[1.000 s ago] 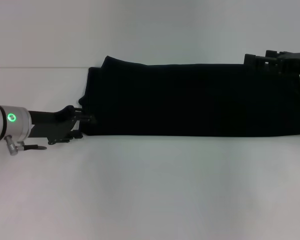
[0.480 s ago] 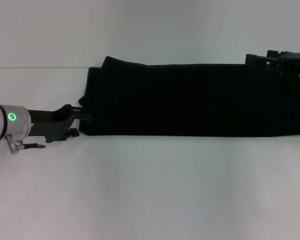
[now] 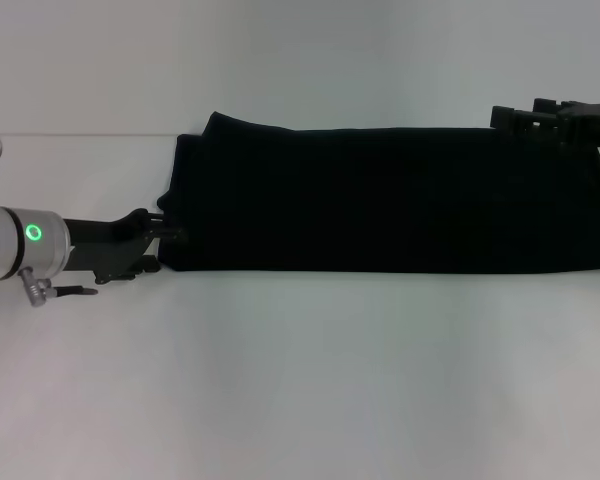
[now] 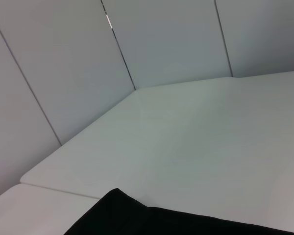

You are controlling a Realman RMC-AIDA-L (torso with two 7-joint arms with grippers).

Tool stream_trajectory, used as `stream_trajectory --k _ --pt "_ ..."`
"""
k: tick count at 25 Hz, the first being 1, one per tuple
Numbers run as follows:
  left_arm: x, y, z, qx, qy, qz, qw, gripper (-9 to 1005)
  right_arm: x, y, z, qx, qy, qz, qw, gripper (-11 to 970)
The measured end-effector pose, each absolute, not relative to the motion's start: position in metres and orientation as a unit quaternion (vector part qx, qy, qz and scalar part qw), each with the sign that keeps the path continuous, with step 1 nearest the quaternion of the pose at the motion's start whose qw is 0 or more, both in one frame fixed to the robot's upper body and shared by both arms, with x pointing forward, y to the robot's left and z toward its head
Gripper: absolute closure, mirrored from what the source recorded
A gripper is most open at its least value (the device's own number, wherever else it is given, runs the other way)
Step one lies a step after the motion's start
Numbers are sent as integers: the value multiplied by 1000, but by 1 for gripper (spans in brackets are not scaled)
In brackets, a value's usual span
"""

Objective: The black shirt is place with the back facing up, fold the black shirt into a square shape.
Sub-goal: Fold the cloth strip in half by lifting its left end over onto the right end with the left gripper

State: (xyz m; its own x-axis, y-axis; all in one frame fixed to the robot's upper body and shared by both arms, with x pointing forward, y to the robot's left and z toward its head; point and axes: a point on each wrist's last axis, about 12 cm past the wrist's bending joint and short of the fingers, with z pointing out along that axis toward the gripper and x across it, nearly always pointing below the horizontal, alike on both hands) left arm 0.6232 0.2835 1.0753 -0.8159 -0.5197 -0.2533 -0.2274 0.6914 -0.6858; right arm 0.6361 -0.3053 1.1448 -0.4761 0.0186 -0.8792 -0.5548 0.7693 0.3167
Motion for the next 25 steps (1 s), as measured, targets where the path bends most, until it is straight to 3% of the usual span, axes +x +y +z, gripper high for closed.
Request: stream_trajectory --k 25 --pt "626 279 1074 -207 894 -328 225 364 635 -306 1144 -166 807 296 483 65"
